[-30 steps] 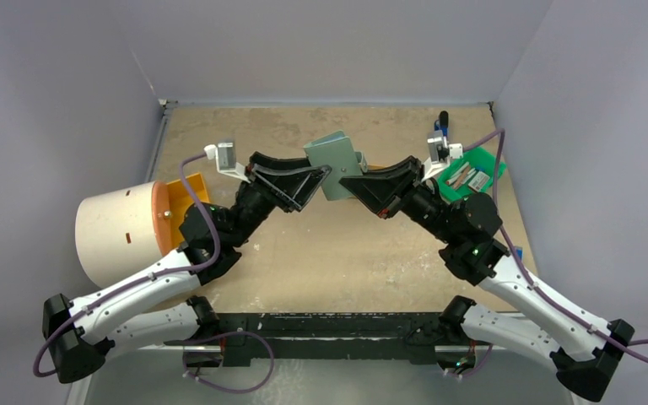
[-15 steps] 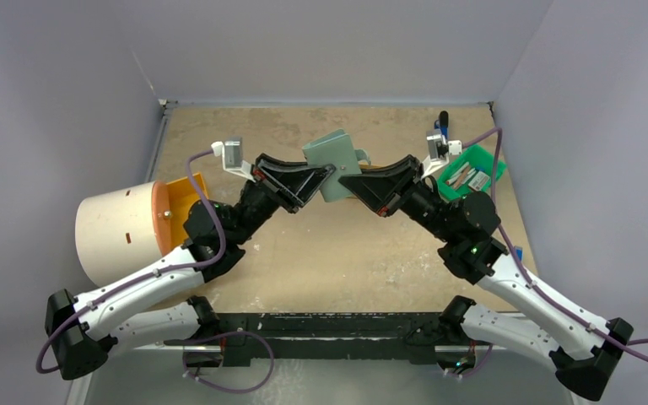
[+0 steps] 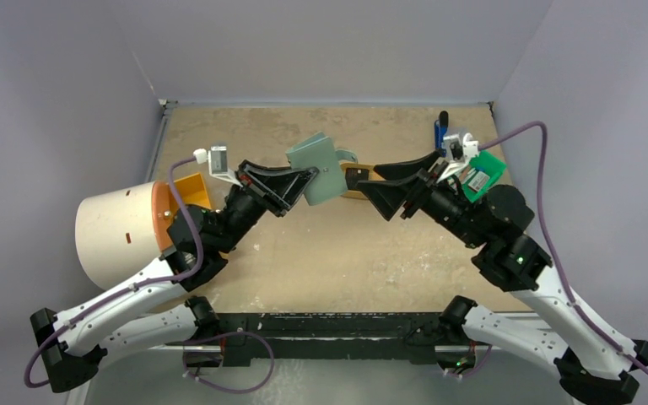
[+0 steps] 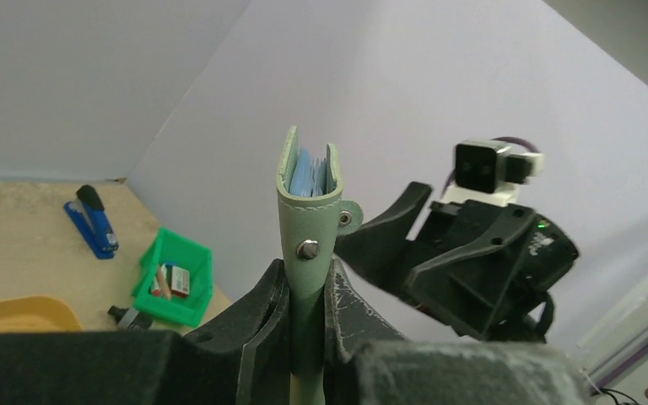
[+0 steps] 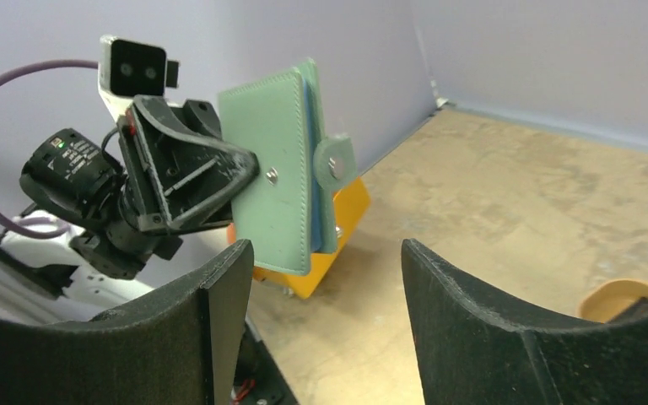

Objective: Put the credit cards into the card holder
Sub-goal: Close the card holder at the center of the board.

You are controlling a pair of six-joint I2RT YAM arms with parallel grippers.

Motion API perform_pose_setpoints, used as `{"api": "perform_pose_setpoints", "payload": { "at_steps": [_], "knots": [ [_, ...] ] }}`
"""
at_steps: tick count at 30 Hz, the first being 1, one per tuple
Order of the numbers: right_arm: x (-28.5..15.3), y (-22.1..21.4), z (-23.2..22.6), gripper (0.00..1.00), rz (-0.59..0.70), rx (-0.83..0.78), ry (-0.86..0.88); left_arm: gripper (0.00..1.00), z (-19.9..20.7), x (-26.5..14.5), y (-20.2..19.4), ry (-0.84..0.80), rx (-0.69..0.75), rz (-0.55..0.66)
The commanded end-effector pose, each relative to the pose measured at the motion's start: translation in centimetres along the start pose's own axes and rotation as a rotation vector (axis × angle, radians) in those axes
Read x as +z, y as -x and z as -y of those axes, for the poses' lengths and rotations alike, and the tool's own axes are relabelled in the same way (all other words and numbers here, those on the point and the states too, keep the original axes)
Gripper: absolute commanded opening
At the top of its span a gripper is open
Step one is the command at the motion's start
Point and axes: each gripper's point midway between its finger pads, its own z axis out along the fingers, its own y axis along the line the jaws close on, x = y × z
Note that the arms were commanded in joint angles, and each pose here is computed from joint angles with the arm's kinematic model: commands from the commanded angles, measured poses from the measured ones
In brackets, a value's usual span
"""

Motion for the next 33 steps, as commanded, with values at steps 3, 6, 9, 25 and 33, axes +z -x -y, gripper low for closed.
{"api": "perform_pose_setpoints", "payload": {
  "at_steps": [3,6,9,25,33],
  "knots": [
    [-1.7,2.1,2.1,0.66,-0.005,-0.144,-0.155,0.00,-2.2,0.3,-0.3,0.133,0.012,-0.022],
    [-1.0,2.3,3.5,0.66,0.015,-0.188,-0.212,0.00,-4.7,0.2,-1.0,0.251,0.004,-0.027],
    [0.2,1.7,5.1,0.68,-0.004,-0.254,-0.259,0.00,-7.7,-0.7,-2.6,0.370,-0.013,-0.050],
    [-0.4,-7.2,16.2,0.68,-0.233,-0.004,-0.507,0.00,-14.2,-4.2,-11.7,0.515,-0.105,-0.241],
    [-3.7,-9.2,19.9,0.69,-0.183,0.041,-0.664,0.00,-19.5,-6.4,-14.2,0.691,-0.095,-0.309]
  ]
}}
